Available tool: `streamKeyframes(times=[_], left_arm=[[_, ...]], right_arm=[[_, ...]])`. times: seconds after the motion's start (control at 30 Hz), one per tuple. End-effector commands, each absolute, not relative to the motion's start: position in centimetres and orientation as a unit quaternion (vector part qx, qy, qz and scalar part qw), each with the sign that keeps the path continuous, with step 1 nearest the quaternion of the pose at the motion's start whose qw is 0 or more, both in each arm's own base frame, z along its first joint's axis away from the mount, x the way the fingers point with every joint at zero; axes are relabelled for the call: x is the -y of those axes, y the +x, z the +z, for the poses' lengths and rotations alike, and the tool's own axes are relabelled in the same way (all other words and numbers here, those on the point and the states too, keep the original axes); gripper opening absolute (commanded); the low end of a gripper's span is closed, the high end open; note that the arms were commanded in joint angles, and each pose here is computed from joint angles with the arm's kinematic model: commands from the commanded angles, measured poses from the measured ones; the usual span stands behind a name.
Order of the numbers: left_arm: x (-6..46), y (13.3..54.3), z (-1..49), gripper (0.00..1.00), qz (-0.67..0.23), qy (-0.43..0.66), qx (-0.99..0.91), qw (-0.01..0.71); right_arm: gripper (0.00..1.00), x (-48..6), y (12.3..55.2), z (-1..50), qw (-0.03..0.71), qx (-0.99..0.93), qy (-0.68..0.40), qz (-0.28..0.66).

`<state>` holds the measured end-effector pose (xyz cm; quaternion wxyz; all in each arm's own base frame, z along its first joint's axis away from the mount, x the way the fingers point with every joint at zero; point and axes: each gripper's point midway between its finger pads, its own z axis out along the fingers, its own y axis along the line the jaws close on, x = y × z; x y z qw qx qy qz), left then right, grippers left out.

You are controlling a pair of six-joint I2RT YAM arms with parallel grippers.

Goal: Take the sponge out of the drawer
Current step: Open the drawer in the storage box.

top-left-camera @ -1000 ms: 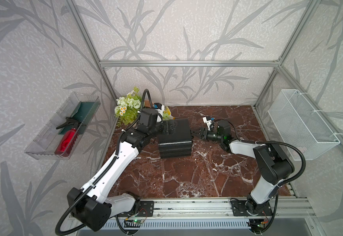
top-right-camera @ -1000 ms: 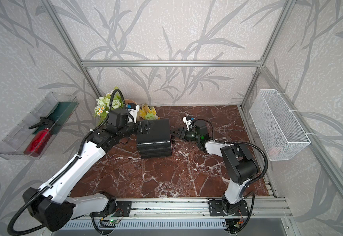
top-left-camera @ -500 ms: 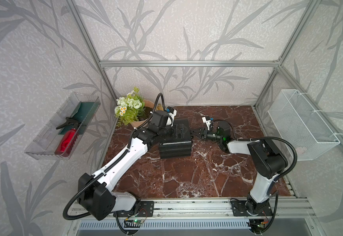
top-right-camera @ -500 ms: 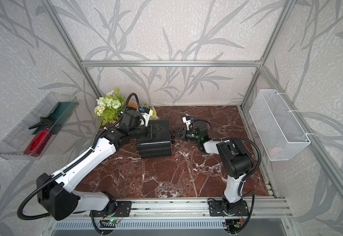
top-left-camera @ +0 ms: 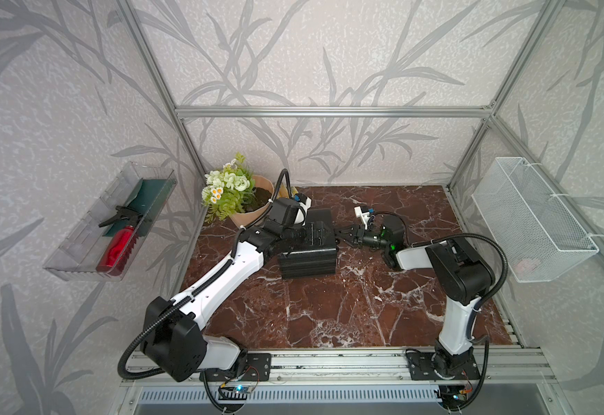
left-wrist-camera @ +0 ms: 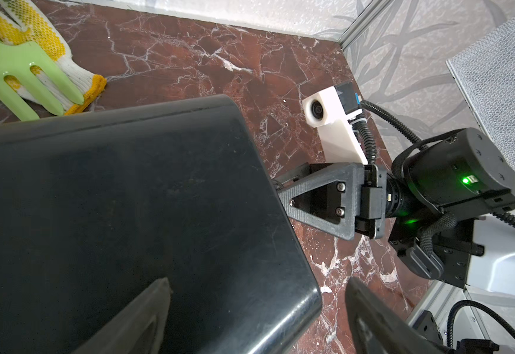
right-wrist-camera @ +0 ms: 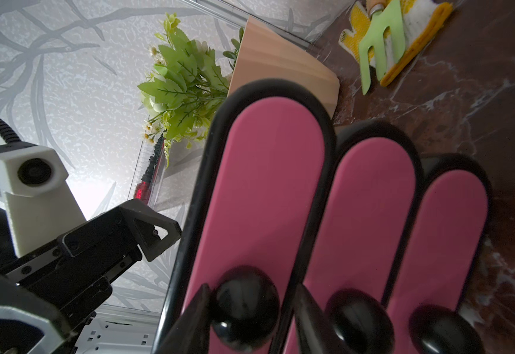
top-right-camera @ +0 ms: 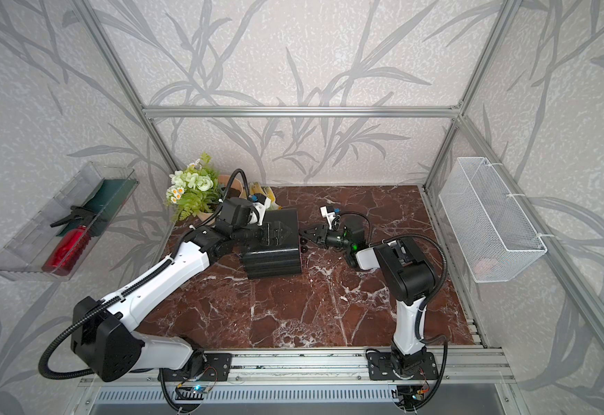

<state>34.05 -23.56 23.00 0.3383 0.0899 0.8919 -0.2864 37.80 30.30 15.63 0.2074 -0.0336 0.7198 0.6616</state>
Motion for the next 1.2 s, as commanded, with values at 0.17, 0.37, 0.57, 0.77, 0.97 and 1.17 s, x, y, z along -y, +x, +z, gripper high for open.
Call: streamKeyframes(times=[0.17,0.37,0.57,0.77,0.97,1.17], left_arm=[[23.7,34.4,21.4,0.89,-0.289,0.083,-0.896,0.328],[23.0,34.7,21.1,0.89,-0.283,0.071,-0.897,0.331],[22.3,35.0,20.6,0.89,-0.278,0.061,-0.9,0.33],[22.0,35.1,20.4,0.89,-0.275,0.056,-0.901,0.33],[21.9,35.3,20.2,0.89,-0.274,0.055,-0.902,0.329],[21.9,35.4,20.2,0.88,-0.275,0.056,-0.902,0.33]], right_arm=[[0.26,-30.7,37.6,15.7,0.203,-0.705,-0.042,0.678],[0.21,-28.8,37.9,14.8,0.215,-0.717,-0.019,0.663],[0.18,-24.8,38.6,13.8,0.243,-0.746,0.01,0.62],[0.18,-21.2,38.9,13.8,0.264,-0.76,0.03,0.592],[0.18,-18.9,39.1,13.8,0.28,-0.769,0.043,0.573],[0.18,-17.3,39.3,13.4,0.285,-0.782,0.054,0.552]])
